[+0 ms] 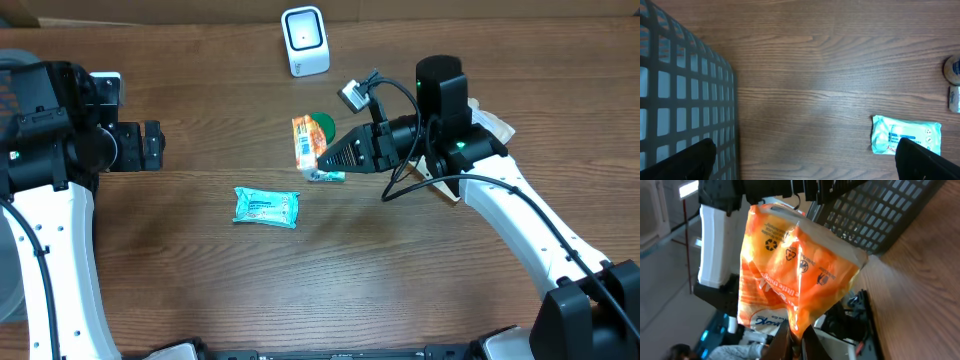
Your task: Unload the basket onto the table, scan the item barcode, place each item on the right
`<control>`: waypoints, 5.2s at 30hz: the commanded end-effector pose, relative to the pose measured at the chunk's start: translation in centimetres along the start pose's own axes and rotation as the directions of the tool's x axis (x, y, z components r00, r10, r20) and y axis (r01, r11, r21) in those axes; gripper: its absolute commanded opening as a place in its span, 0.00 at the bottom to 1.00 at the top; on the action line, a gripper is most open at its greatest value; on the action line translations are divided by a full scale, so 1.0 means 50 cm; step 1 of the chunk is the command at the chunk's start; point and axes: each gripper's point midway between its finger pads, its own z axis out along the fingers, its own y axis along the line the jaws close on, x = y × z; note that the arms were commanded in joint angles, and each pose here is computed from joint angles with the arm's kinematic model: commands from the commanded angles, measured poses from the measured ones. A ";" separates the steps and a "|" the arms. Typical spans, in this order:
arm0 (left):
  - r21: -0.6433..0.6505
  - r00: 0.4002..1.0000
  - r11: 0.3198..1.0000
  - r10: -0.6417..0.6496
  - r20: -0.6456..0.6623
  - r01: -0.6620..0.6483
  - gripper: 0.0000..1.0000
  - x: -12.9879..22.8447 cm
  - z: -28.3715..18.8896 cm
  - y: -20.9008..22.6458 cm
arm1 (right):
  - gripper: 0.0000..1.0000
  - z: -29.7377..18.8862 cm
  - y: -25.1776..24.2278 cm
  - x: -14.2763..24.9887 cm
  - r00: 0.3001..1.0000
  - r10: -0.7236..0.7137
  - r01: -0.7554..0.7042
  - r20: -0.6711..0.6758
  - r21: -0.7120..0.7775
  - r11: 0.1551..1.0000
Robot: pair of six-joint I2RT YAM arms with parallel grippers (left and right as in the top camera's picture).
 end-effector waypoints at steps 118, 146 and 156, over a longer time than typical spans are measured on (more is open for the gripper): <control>-0.013 0.999 1.000 0.012 0.033 -0.011 1.00 -0.013 -0.020 0.007 | 0.04 -0.495 -0.412 0.084 0.740 0.386 -0.599 0.551 0.800 0.005; -0.012 0.999 1.000 0.012 0.033 -0.012 1.00 -0.014 -0.020 0.007 | 0.68 -0.404 -0.288 0.040 0.892 0.290 -0.421 0.347 0.871 0.253; -0.012 0.999 1.000 0.012 0.033 -0.011 0.99 -0.014 -0.020 0.007 | 0.75 -0.225 -0.405 -0.033 1.000 -0.003 0.005 -0.004 0.919 0.394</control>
